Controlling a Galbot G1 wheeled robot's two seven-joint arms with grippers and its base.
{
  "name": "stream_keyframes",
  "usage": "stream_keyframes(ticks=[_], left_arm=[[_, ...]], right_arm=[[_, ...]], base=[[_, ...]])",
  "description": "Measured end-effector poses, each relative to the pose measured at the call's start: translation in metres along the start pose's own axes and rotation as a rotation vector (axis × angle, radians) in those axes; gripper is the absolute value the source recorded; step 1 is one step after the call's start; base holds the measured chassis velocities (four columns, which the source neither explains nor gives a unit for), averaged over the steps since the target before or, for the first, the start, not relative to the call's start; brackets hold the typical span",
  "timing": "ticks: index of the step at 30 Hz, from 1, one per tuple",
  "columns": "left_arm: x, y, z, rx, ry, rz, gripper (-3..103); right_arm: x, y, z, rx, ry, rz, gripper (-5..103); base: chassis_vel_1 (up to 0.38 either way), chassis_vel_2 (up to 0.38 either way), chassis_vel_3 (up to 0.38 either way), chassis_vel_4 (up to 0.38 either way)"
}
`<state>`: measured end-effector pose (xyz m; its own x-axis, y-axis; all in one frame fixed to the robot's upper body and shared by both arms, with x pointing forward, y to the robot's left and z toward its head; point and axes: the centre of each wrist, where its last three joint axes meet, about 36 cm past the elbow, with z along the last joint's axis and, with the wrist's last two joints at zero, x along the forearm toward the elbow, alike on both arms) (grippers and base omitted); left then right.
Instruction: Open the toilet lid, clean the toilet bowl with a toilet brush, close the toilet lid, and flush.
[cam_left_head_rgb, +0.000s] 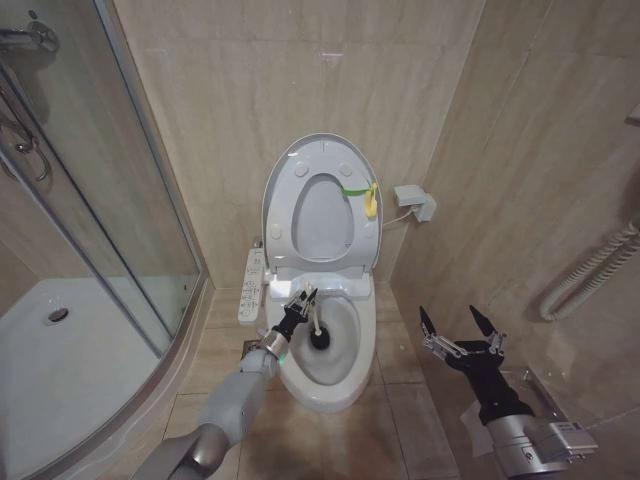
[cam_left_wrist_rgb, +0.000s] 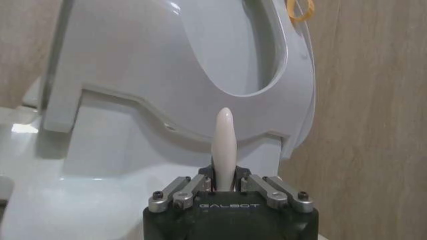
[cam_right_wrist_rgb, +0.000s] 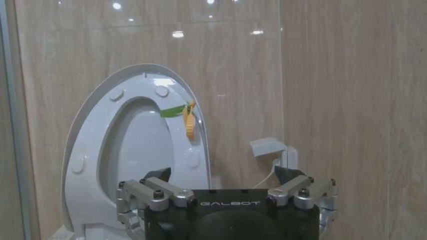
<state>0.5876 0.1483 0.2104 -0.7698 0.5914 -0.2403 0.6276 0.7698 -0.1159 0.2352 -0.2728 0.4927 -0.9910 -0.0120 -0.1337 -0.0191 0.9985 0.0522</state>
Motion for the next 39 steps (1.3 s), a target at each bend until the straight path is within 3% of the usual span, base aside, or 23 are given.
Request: stream_keyframes(ticks=[10,16,20,23,31,33,34,39], left_arm=[[-0.023,-0.015,-0.010,-0.045,-0.105,0.047,19],[-0.016,-0.018,0.002,-0.064,-0.068,0.056,19],[0.008,-0.008,0.011,-0.128,-0.007,0.092,19],[0.012,-0.005,0.010,-0.135,0.000,0.096,19],[-0.014,-0.009,-0.013,-0.067,-0.084,0.066,19],[-0.021,-0.017,-0.015,-0.024,-0.101,0.058,19],[-0.023,-0.022,-0.014,0.000,-0.102,0.052,19],[-0.014,-0.024,-0.004,0.017,-0.070,0.047,19]], right_arm=[[0.000,0.000,0.000,0.000,0.000,0.000,100],[0.000,0.000,0.000,0.000,0.000,0.000,100],[0.000,0.000,0.000,0.000,0.000,0.000,100],[0.000,0.000,0.000,0.000,0.000,0.000,100],[0.000,0.000,0.000,0.000,0.000,0.000,100],[0.000,0.000,0.000,0.000,0.000,0.000,100],[0.000,0.000,0.000,0.000,0.000,0.000,100],[0.000,0.000,0.000,0.000,0.000,0.000,100]], base=[[0.000,0.000,0.000,0.000],[0.000,0.000,0.000,0.000],[0.000,0.000,0.000,0.000],[0.000,0.000,0.000,0.000],[0.000,0.000,0.000,0.000],[0.000,0.000,0.000,0.000],[0.000,0.000,0.000,0.000],[0.000,0.000,0.000,0.000]])
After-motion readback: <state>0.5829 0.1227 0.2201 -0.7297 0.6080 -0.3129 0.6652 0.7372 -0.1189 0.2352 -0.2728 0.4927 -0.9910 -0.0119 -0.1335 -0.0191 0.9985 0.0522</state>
